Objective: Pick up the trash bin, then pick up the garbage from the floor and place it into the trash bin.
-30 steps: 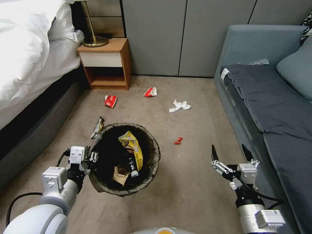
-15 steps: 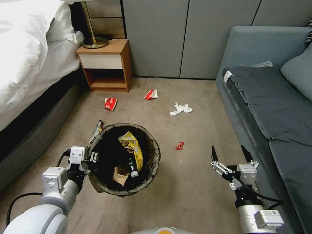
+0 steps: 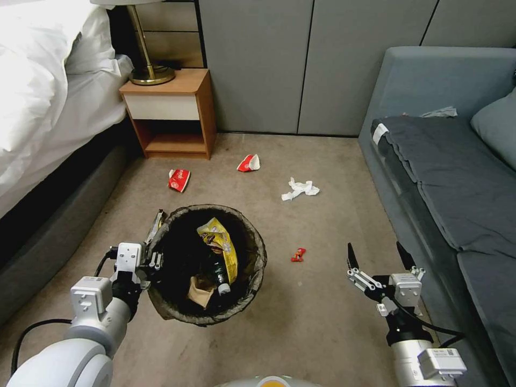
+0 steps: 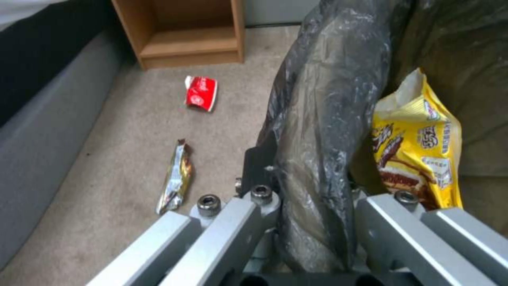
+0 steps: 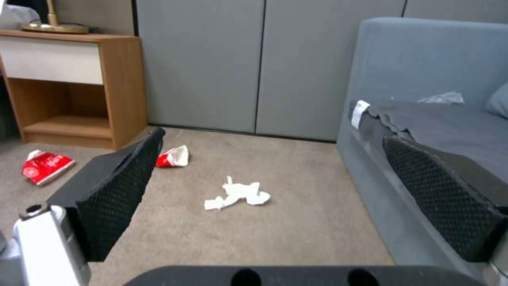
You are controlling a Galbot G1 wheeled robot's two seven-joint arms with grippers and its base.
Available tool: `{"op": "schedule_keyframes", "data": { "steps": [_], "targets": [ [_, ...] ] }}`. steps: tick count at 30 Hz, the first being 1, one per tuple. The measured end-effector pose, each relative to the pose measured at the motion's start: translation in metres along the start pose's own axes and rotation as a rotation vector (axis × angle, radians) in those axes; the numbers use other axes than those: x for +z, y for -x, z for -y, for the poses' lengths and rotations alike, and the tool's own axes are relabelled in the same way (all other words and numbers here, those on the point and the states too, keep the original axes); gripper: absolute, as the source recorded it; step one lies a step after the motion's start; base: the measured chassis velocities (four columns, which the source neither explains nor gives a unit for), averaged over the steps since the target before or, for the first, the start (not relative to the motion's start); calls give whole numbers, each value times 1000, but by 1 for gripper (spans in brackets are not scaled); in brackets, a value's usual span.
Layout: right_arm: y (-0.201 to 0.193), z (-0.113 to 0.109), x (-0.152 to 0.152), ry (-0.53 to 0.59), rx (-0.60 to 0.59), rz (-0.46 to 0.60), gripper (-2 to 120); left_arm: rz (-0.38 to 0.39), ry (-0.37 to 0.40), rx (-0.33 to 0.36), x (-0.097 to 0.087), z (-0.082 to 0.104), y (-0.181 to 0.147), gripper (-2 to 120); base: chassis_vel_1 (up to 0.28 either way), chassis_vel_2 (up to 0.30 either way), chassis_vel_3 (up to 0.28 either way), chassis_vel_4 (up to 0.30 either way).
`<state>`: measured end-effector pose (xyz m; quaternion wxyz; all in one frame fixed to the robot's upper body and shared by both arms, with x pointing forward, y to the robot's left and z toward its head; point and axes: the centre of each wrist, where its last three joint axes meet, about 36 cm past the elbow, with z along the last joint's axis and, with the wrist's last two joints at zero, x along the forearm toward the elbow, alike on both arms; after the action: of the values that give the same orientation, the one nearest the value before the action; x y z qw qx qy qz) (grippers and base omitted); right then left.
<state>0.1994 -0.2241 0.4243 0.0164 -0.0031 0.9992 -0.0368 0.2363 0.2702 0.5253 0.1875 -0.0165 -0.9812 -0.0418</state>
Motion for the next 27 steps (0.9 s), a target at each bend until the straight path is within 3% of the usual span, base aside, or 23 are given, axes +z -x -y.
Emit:
{"op": "schedule_keyframes", "data": {
  "steps": [27],
  "targets": [
    [5, -1, 9, -2, 1, -34, 100, 13, 1, -4, -2, -1, 1, 3, -128, 128, 125, -129]
  ]
}}
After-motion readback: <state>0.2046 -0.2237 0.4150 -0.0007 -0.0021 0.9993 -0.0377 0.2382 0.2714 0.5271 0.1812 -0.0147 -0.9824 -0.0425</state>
